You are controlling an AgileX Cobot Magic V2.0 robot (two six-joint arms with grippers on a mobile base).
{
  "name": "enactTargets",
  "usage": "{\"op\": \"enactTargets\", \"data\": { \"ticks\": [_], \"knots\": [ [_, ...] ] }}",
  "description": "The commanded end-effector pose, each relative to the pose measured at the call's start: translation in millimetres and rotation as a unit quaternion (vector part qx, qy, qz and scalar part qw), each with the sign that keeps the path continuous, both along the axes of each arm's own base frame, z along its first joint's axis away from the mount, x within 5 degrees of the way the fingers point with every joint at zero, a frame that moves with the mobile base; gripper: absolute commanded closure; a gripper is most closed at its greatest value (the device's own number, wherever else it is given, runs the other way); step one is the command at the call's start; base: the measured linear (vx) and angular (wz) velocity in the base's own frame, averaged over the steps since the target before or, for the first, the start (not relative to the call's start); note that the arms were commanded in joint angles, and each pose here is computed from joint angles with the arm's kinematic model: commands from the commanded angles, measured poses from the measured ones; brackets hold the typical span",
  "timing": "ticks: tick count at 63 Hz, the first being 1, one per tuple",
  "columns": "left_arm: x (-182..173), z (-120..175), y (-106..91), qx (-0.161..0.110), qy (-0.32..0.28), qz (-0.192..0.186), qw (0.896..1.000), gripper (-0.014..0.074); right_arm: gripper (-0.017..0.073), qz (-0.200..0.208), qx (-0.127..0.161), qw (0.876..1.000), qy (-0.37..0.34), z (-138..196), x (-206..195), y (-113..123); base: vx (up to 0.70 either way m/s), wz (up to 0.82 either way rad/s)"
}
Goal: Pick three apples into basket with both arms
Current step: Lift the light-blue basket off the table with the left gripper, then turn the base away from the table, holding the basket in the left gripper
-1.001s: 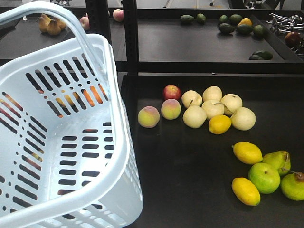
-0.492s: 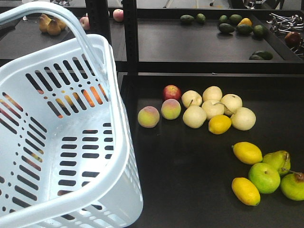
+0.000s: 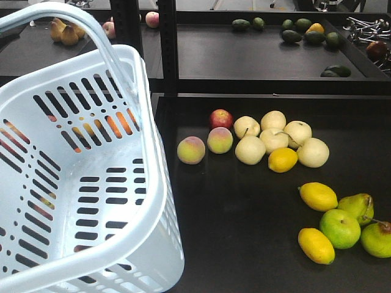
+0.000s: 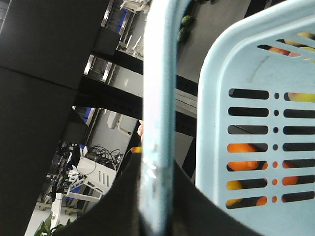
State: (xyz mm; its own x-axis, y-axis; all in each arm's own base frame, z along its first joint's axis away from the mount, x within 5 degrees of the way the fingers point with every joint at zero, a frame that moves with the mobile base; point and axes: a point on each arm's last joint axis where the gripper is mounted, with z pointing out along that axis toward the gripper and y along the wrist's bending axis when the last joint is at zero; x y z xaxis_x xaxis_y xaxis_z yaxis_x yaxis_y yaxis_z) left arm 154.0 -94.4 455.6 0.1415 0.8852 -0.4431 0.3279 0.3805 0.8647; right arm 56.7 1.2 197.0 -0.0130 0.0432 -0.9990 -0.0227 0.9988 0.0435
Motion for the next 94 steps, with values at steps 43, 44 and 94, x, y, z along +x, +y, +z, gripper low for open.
{"op": "enactTargets", "data": {
  "ticks": [43, 44, 94],
  "knots": [
    [-5.5, 17.3, 2.3, -0.027, -0.045, -0.015, 0.999, 0.0600, 0.0568, 0.000, -0.006, 1.000, -0.029, 1.9, 0.2, 0.1, 0.00, 0.02],
    [-5.5, 17.3, 2.3, -0.027, -0.045, -0.015, 0.999, 0.0600, 0.0568, 0.000, -0.006, 1.000, -0.029, 1.9, 0.2, 0.1, -0.01, 0.04],
    [-5.5, 17.3, 2.3, -0.027, -0.045, -0.015, 0.999, 0.0600, 0.0568, 0.000, -0.006, 1.000, -0.029, 1.9, 0.2, 0.1, -0.03, 0.14]
  ]
}}
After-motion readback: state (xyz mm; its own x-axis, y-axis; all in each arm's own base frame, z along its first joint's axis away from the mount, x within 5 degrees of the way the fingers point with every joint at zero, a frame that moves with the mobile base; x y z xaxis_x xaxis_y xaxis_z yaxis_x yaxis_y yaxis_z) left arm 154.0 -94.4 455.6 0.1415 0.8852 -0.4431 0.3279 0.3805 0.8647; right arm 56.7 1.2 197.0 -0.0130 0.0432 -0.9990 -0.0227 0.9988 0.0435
